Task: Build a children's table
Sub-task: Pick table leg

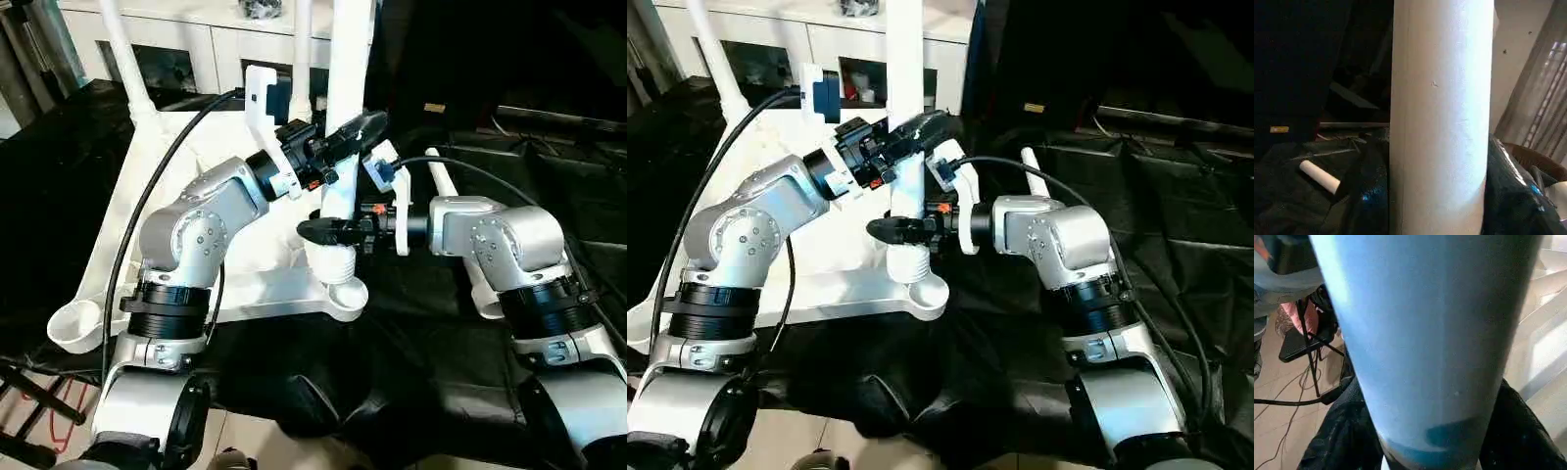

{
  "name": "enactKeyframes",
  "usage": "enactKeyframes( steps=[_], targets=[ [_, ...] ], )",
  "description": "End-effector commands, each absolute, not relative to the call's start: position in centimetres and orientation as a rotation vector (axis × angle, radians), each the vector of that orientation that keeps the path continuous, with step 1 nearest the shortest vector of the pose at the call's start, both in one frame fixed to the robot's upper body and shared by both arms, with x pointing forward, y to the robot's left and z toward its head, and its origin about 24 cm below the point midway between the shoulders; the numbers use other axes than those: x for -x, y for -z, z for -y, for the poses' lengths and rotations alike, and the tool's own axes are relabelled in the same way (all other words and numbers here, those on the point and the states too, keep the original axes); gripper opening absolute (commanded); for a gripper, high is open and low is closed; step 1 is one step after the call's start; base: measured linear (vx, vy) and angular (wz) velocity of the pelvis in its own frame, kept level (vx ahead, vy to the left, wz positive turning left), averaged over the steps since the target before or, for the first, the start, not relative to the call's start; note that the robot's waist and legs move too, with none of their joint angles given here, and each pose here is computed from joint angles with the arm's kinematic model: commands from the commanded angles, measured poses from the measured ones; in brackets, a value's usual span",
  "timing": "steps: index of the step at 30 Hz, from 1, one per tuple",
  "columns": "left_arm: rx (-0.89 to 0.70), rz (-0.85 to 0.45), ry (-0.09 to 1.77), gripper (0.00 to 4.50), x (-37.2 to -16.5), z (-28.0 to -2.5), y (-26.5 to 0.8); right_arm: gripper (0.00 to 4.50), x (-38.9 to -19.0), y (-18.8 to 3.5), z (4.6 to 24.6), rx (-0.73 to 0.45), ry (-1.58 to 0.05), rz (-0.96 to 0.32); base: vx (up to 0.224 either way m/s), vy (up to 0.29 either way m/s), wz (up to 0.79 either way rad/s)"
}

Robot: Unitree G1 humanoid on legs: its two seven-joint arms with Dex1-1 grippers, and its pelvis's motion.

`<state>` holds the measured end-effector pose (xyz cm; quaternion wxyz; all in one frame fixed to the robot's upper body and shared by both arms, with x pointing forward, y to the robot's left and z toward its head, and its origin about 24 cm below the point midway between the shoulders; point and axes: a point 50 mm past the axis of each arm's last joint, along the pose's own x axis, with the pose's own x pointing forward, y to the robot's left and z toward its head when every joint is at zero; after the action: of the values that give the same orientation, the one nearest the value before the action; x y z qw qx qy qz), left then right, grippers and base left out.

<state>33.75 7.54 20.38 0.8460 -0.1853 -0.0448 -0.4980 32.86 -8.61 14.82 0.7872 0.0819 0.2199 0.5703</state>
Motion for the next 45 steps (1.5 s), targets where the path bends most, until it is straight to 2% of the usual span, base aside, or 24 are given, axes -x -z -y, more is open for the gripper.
enactKeyframes(
  steps=[1, 4, 5, 6, 10, 14, 17, 18, 19, 20, 21, 25, 26, 27, 29, 31, 33, 35, 45],
  targets=[
    [0.376, 0.129, 1.060, 2.40, -33.7, -7.3, -21.3, 2.04, -33.1, -14.5, 9.2, -0.177, -1.190, -0.491, 0.000, 0.000, 0.00],
    [0.390, 0.182, 1.047, 2.60, -33.6, -7.7, -21.8, 2.01, -33.2, -14.6, 9.1, -0.182, -1.173, -0.460, 0.000, 0.000, 0.00],
    [0.412, 0.256, 1.014, 2.89, -33.6, -8.1, -22.2, 1.97, -33.3, -14.6, 9.1, -0.190, -1.160, -0.433, 0.000, 0.000, 0.00],
    [0.417, 0.267, 1.009, 2.89, -33.6, -8.1, -22.3, 1.97, -33.3, -14.6, 9.1, -0.192, -1.158, -0.429, 0.000, 0.000, 0.00],
    [0.490, 0.453, 0.916, 3.00, -33.5, -9.4, -23.7, 1.93, -33.8, -14.8, 9.2, -0.235, -1.096, -0.329, 0.000, 0.000, 0.00],
    [0.498, 0.511, 0.852, 3.00, -33.5, -10.2, -24.2, 1.91, -34.3, -14.8, 9.4, -0.255, -1.024, -0.264, 0.000, 0.000, 0.00],
    [0.424, 0.482, 0.895, 3.00, -33.1, -10.8, -23.2, 1.91, -34.5, -14.4, 9.7, -0.238, -0.958, -0.224, 0.000, 0.000, 0.00],
    [0.292, 0.425, 0.969, 3.00, -32.6, -10.7, -21.9, 1.91, -34.6, -14.0, 10.0, -0.190, -0.920, -0.218, 0.000, 0.000, 0.00],
    [0.240, 0.396, 0.997, 3.00, -32.4, -10.6, -21.2, 1.91, -34.6, -13.8, 10.1, -0.171, -0.909, -0.219, 0.000, 0.000, 0.00],
    [0.045, 0.277, 1.101, 3.00, -31.6, -10.6, -18.6, 1.91, -34.5, -12.9, 10.4, -0.100, -0.877, -0.234, 0.000, 0.000, 0.00],
    [-0.038, 0.215, 1.147, 3.00, -31.2, -10.7, -17.3, 1.91, -34.4, -12.6, 10.5, -0.087, -0.871, -0.240, 0.000, 0.000, 0.00],
    [-0.237, 0.037, 1.269, 3.00, -30.0, -11.4, -13.5, 1.91, -33.9, -12.0, 10.6, -0.058, -0.879, -0.222, 0.000, 0.000, 0.00],
    [-0.237, 0.037, 1.269, 3.00, -30.0, -11.4, -13.5, 1.91, -33.9, -12.0, 10.6, -0.058, -0.879, -0.222, 0.000, 0.000, 0.00],
    [-0.275, -0.064, 1.338, 3.00, -29.2, -11.9, -11.8, 1.91, -33.8, -11.7, 10.7, -0.057, -0.868, -0.234, 0.000, 0.000, 0.00],
    [-0.282, -0.079, 1.347, 3.00, -29.1, -12.0, -11.6, 1.91, -33.7, -11.7, 10.7, -0.054, -0.867, -0.235, 0.000, 0.000, 0.00],
    [-0.352, -0.210, 1.389, 3.00, -28.7, -12.8, -9.5, 1.91, -33.6, -11.4, 10.7, -0.033, -0.866, -0.238, 0.000, 0.000, 0.00],
    [-0.371, -0.245, 1.393, 2.71, -28.6, -13.1, -8.9, 1.91, -33.5, -11.3, 10.7, -0.030, -0.870, -0.237, 0.000, 0.000, 0.00],
    [-0.388, -0.313, 1.373, 2.61, -29.1, -13.8, -7.6, 1.91, -33.4, -11.4, 10.6, -0.026, -0.881, -0.232, 0.000, 0.000, 0.00],
    [-0.427, -0.382, 1.301, 1.72, -30.1, -15.1, -6.0, 1.91, -32.8, -11.1, 10.2, -0.017, -0.924, -0.247, 0.000, 0.000, 0.00]
  ],
)
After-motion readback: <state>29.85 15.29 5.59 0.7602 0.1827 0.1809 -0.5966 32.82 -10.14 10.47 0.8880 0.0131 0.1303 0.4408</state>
